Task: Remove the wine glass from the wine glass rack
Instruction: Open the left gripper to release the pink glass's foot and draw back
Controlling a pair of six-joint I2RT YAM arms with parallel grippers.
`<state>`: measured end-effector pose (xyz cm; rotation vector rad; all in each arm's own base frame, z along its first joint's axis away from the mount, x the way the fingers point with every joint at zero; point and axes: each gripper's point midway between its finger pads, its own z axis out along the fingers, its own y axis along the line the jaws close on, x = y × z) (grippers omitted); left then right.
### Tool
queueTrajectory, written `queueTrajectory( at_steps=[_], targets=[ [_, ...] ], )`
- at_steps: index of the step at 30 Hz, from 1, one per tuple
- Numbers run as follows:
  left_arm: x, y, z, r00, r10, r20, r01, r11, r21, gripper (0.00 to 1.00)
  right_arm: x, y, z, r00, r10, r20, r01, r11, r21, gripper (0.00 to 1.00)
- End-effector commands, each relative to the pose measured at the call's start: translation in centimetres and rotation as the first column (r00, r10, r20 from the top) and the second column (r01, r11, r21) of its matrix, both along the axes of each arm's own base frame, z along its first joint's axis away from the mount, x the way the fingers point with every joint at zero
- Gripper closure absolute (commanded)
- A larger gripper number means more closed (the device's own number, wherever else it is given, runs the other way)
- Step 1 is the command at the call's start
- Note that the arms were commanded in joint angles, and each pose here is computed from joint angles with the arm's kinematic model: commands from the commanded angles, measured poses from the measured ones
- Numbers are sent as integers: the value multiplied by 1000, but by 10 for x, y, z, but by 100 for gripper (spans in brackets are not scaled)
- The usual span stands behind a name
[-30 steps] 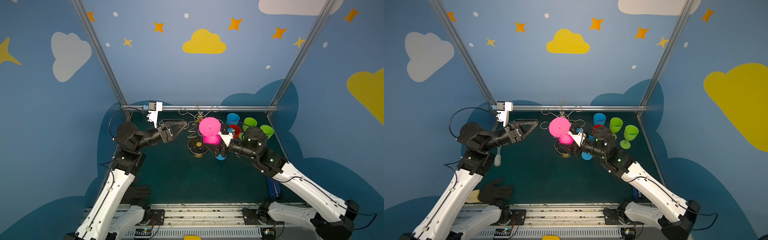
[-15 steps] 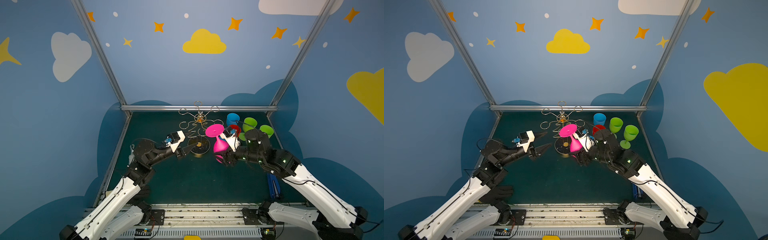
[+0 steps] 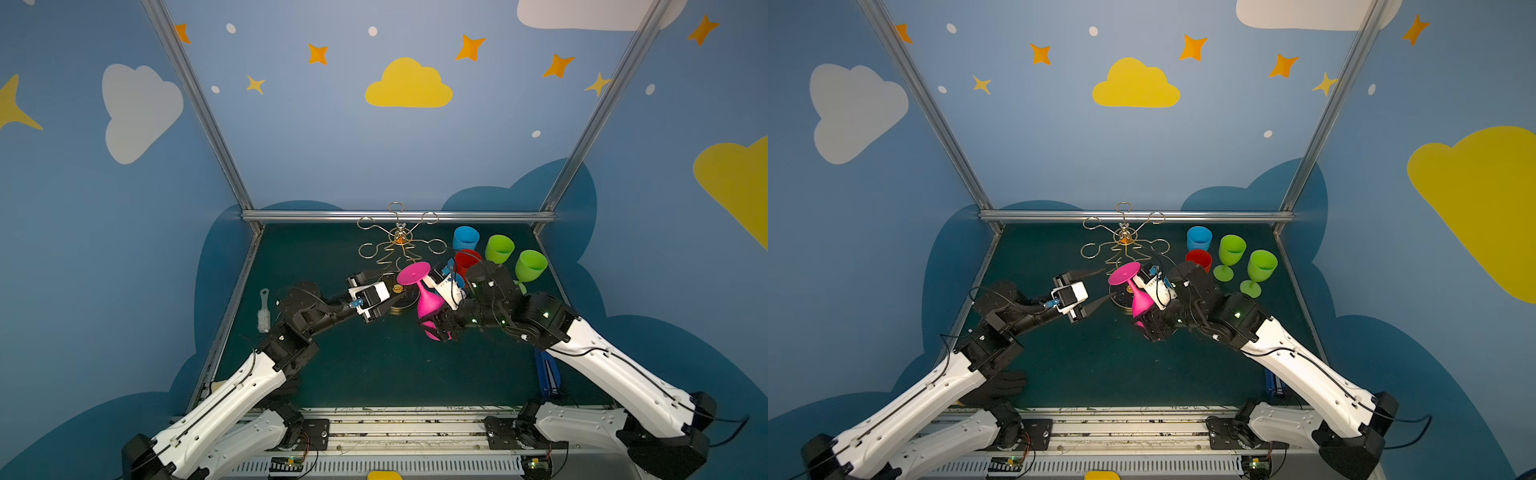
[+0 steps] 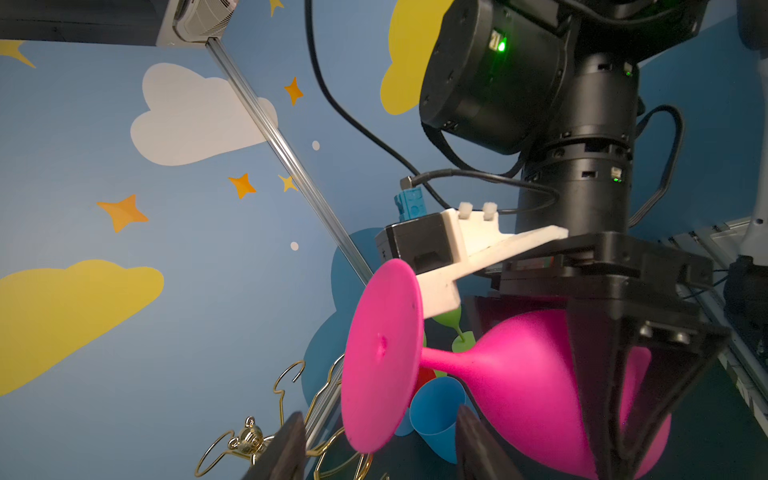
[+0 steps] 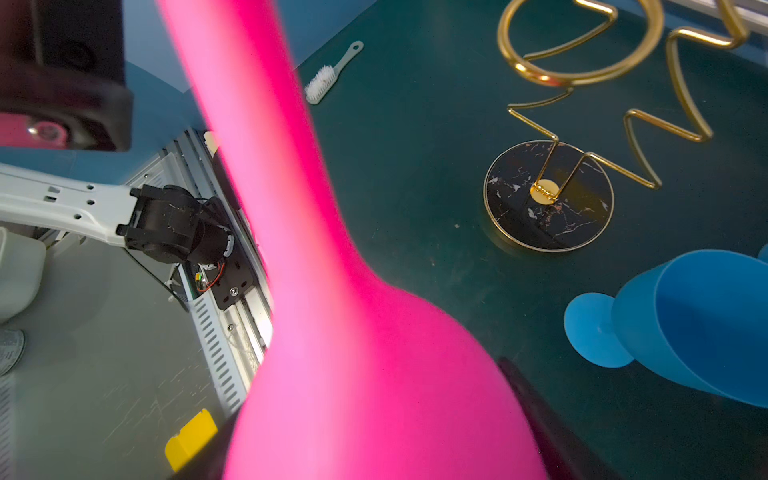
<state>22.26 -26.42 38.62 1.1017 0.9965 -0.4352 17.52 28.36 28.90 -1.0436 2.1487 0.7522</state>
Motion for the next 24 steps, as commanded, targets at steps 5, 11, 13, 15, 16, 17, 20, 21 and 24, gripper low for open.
queueTrajectory(
  at_steps=[5, 11, 13, 15, 16, 17, 20, 21, 24],
  targets=[
    [0, -2, 10, 999, 15, 46, -15, 1000, 8, 55, -6, 16, 8, 999, 36, -12, -36, 999, 15, 75],
    [0, -2, 9, 999, 18, 34, -18, 1000, 15, 78, -7, 21, 2, 999, 43, -29, -43, 999, -3, 75],
    [0, -1, 10, 999, 25, 37, -25, 1000, 13, 87, -7, 22, 2, 999, 45, -29, -45, 999, -4, 73],
    [1, 1, 11, 999, 39, 36, -39, 999, 9, 96, -6, 22, 4, 999, 43, -25, -43, 999, 2, 65],
    [1, 3, 11, 998, 47, 36, -47, 999, 6, 97, -6, 23, 6, 999, 43, -21, -43, 999, 7, 58],
    [1, 4, 12, 998, 55, 38, -55, 998, 3, 97, -6, 23, 8, 999, 42, -14, -42, 999, 15, 51],
    [5, 12, 12, 994, 106, 28, -105, 994, -19, 97, -4, 21, 16, 999, 30, 13, -30, 998, 46, 32],
    [5, 14, 13, 994, 112, 16, -112, 993, -29, 97, -4, 20, 19, 999, 26, 22, -27, 998, 57, 28],
    [15, 28, 8, 977, 203, -71, -208, 976, -65, 97, -3, 17, 33, 998, 18, 57, -24, 994, 107, 22]
  ],
)
